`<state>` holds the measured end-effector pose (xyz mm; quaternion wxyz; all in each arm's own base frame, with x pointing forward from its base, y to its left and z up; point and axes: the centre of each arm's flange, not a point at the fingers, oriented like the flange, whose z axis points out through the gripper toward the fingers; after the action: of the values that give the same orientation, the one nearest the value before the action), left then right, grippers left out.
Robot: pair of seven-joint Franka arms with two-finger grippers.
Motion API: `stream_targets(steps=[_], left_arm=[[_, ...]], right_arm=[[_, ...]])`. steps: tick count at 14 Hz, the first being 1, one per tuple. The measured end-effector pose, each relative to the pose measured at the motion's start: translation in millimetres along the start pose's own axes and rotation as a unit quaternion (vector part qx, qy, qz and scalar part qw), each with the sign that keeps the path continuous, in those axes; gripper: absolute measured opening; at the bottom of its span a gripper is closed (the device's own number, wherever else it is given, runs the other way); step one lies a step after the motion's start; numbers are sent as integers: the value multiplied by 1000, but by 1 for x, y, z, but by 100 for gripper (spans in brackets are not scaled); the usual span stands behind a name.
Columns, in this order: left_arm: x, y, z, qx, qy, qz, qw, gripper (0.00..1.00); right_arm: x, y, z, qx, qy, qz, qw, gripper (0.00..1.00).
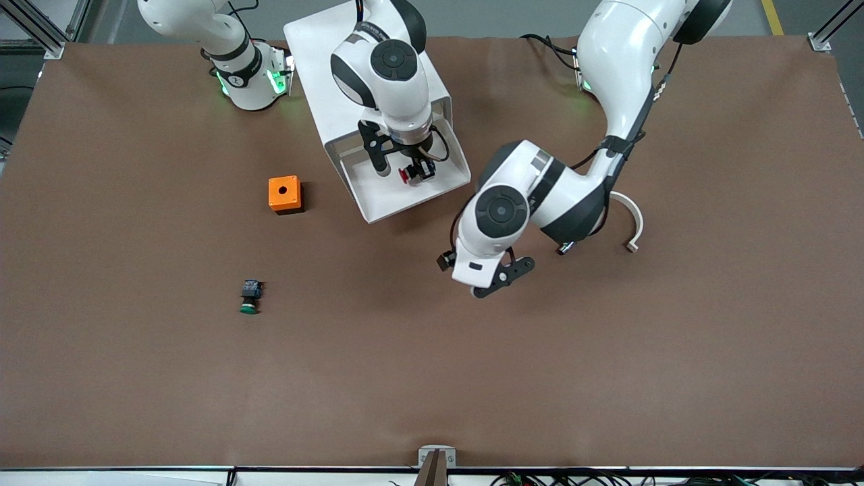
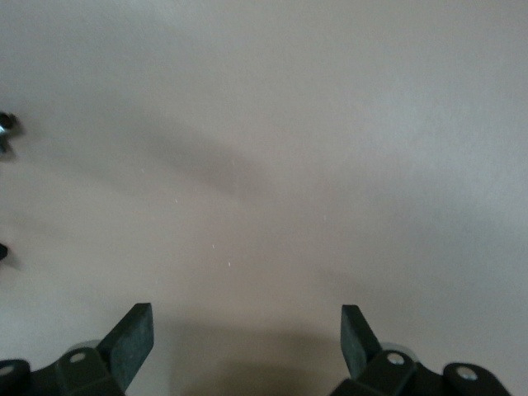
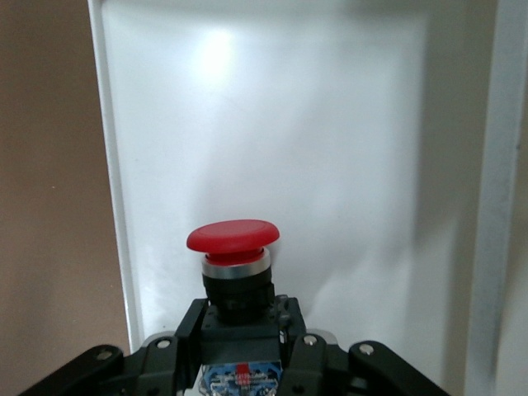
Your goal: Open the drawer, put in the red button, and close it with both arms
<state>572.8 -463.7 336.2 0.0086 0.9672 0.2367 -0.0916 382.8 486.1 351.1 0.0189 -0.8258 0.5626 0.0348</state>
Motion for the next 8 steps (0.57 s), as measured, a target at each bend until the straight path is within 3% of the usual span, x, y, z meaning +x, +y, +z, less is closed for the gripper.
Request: stream_targets(steps=[3, 8], left_arm=[[-12, 4, 7, 4, 1, 11, 1000, 100], [-16, 9, 20, -25, 12, 10, 1000, 100]], right_arm=[[1, -1, 3, -1, 2, 1, 1000, 41], [6, -3, 10, -4, 10, 4, 1000, 42]])
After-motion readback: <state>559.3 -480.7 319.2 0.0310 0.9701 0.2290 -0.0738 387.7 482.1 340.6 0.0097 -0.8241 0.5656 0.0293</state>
